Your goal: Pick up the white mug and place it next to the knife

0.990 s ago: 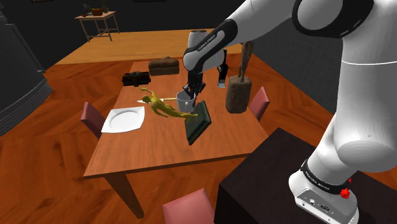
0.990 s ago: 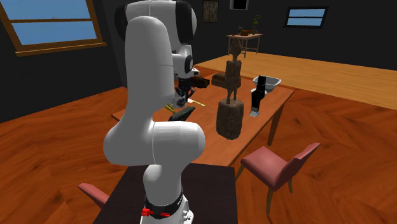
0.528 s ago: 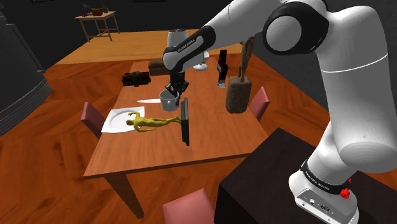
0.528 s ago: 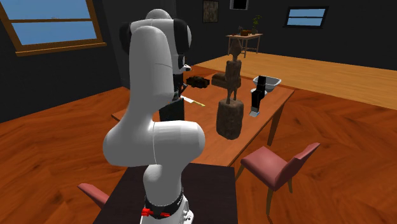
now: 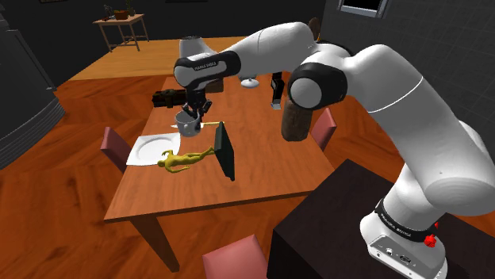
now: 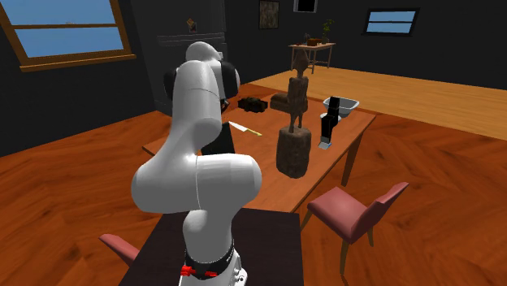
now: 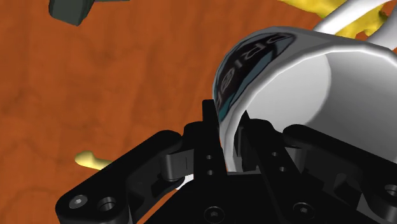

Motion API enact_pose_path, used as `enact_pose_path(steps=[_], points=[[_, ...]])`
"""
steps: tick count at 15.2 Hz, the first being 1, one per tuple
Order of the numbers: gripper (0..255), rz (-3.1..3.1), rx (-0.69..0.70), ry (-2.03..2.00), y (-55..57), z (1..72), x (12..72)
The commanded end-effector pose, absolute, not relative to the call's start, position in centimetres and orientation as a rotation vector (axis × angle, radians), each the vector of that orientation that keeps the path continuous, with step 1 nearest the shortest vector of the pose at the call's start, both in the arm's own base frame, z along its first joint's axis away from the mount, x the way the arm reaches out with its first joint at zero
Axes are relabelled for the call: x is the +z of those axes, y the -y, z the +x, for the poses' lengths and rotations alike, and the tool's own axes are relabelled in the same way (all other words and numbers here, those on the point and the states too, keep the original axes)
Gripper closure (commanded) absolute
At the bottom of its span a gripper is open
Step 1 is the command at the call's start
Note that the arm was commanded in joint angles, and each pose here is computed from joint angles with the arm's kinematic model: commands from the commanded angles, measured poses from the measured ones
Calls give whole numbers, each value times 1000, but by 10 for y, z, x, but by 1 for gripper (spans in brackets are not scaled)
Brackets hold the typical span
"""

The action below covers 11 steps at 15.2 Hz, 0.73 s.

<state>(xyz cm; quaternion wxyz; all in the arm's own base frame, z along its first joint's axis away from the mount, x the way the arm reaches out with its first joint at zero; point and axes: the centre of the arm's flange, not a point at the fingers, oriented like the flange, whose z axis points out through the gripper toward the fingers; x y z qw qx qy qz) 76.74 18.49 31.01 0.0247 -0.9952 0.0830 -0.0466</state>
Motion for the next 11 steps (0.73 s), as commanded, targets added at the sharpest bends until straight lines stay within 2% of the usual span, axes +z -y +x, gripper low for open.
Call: enact_pose_path(steps=[1, 11], points=[[255, -3078, -144, -256, -194, 776, 304], [255, -3078, -144, -256, -194, 776, 251]])
